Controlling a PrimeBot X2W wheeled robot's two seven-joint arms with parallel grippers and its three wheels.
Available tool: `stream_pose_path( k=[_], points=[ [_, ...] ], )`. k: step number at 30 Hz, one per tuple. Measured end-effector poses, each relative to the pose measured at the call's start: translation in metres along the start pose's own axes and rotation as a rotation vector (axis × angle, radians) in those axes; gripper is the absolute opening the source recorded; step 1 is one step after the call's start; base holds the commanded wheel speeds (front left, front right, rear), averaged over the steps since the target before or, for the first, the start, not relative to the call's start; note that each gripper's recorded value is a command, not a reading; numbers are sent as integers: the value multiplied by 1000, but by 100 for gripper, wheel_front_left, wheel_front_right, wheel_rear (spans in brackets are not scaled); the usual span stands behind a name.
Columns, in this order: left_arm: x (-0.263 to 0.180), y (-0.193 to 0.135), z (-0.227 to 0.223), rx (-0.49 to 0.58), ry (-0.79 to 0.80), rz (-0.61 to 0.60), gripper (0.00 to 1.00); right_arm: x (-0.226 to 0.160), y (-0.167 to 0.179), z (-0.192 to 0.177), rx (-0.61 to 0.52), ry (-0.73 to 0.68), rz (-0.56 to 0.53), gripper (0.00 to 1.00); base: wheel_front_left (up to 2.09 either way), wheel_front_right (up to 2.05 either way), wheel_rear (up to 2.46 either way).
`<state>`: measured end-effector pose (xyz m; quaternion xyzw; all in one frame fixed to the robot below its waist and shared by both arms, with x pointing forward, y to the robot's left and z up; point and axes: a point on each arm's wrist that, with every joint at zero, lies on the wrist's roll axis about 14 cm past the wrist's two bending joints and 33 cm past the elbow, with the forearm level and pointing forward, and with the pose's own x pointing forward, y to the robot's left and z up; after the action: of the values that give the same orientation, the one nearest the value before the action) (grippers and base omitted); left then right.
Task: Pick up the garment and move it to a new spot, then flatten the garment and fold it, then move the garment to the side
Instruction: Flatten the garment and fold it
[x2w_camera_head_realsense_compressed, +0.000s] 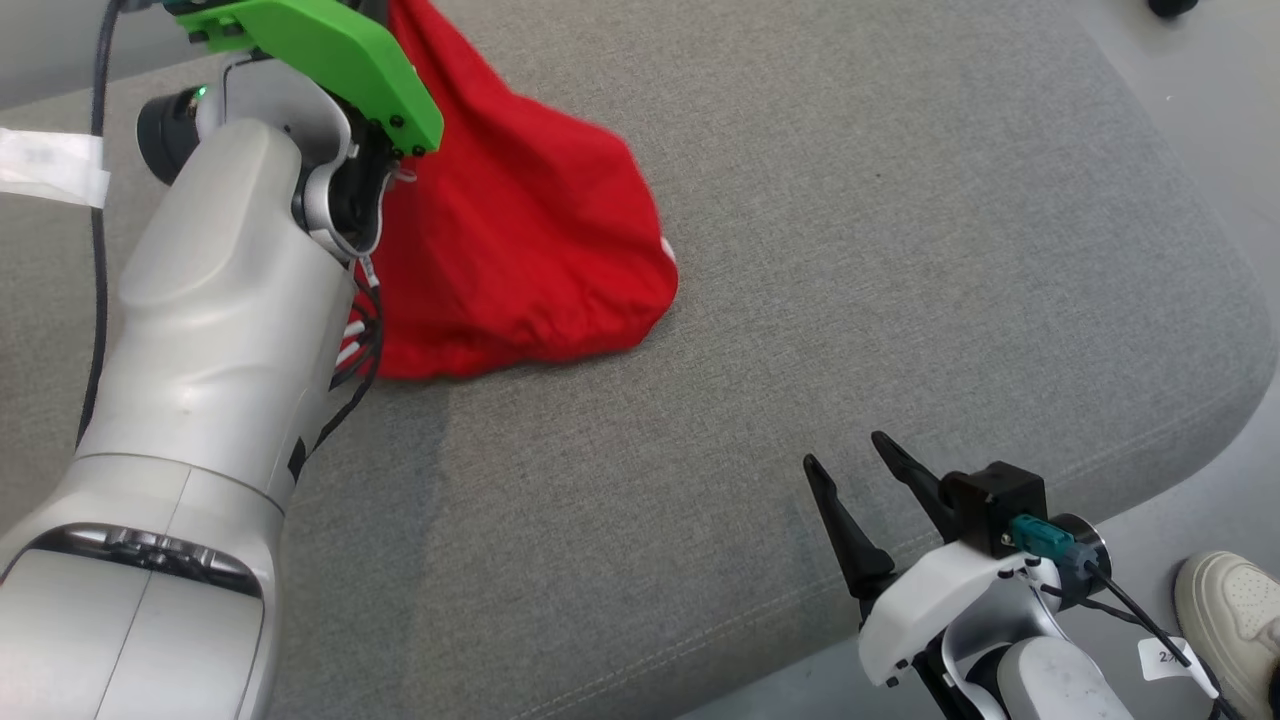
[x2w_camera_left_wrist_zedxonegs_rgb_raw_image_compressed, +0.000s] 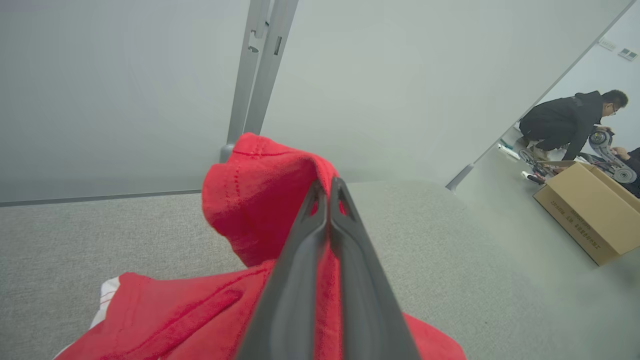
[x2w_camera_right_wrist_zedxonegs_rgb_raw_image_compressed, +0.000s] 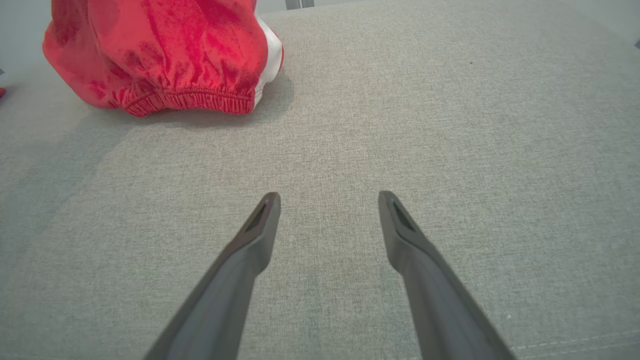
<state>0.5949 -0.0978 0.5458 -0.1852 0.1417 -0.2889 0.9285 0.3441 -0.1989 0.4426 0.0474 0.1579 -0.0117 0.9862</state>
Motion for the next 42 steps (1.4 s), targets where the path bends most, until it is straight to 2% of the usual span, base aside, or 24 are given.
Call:
stream_pose_path(
  k=[9, 14, 20, 24, 31, 32, 33, 42],
  points=[
    [-27, -39, 95, -193, -348, -151, 0, 1, 9, 7, -12, -17, 31, 100, 0, 0, 0],
    [-49, -58, 110, -228, -415, -218, 0, 5, 18, 12, -16, -29, 63, 100, 0, 0, 0],
    [-69, -3, 61, -243, -362, 3, 0, 9, 39, 16, -24, -38, 128, 100, 0, 0, 0],
    [-86, 35, 39, -178, -328, 131, 0, 8, 48, 21, -34, -53, 156, 100, 0, 0, 0],
    [-106, 95, 35, -50, -310, 324, 0, 4, 56, 21, -38, -52, 179, 100, 0, 0, 0],
    [-109, 104, 32, -46, -305, 361, 24, 3, 55, 21, -38, -50, 174, 100, 0, 0, 0],
    [-111, 113, 26, -41, -292, 393, 100, 3, 53, 21, -37, -50, 168, 100, 0, 0, 0],
    [-128, 138, 15, 1, -266, 474, 100, -4, 41, 23, -41, -55, 130, 100, 0, 0, 0]
  ],
)
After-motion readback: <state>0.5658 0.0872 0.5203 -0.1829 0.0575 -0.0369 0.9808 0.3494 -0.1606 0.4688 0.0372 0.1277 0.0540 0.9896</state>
